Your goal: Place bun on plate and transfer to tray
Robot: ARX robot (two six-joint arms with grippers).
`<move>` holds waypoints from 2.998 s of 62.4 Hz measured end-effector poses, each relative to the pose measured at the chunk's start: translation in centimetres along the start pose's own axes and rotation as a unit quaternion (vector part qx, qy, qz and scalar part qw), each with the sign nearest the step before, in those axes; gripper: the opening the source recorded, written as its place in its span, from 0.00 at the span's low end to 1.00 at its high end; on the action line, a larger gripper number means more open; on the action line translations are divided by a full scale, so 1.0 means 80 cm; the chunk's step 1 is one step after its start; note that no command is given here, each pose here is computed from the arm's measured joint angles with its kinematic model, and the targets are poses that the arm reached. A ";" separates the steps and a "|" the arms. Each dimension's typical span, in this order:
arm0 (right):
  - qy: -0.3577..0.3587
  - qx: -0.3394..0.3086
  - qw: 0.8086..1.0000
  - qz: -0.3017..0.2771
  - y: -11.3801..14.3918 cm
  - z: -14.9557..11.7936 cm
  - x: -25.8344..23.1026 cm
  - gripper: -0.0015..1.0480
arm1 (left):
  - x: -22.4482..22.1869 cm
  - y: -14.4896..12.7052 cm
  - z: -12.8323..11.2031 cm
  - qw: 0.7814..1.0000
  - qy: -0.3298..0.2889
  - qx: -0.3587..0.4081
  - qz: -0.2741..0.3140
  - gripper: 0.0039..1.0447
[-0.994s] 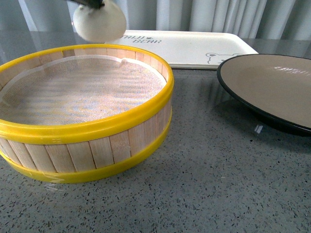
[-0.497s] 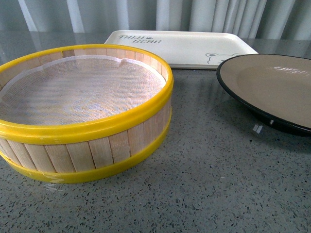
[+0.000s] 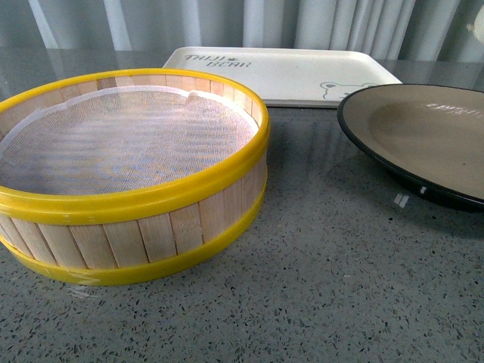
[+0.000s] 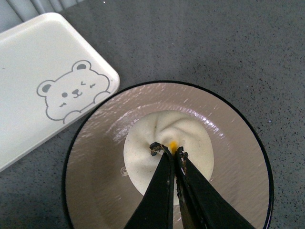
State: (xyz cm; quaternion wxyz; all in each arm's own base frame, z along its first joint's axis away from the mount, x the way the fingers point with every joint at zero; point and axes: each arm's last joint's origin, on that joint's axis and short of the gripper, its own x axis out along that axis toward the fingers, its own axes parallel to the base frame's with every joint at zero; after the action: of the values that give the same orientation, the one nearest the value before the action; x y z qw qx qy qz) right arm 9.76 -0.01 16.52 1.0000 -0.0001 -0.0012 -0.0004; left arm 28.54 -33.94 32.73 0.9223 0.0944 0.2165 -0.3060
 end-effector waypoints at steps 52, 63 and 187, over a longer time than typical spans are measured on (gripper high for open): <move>0.000 0.000 1.000 0.000 0.000 0.000 0.000 0.92 | 0.057 -0.031 -0.043 0.998 0.046 0.015 0.034 0.03; 0.000 0.000 1.000 0.000 0.000 0.000 0.000 0.92 | 0.058 -0.032 -0.045 0.998 0.049 0.017 0.037 0.03; 0.000 0.000 1.000 0.000 0.000 0.000 0.000 0.92 | -0.273 0.204 -0.261 0.925 -0.215 -0.097 0.298 0.06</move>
State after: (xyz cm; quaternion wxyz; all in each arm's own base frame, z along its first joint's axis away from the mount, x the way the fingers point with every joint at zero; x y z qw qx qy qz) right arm 9.76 -0.01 16.52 1.0000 -0.0001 -0.0012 -0.0004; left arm 15.59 -3.15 24.86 1.0000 -0.0029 0.0036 -0.0074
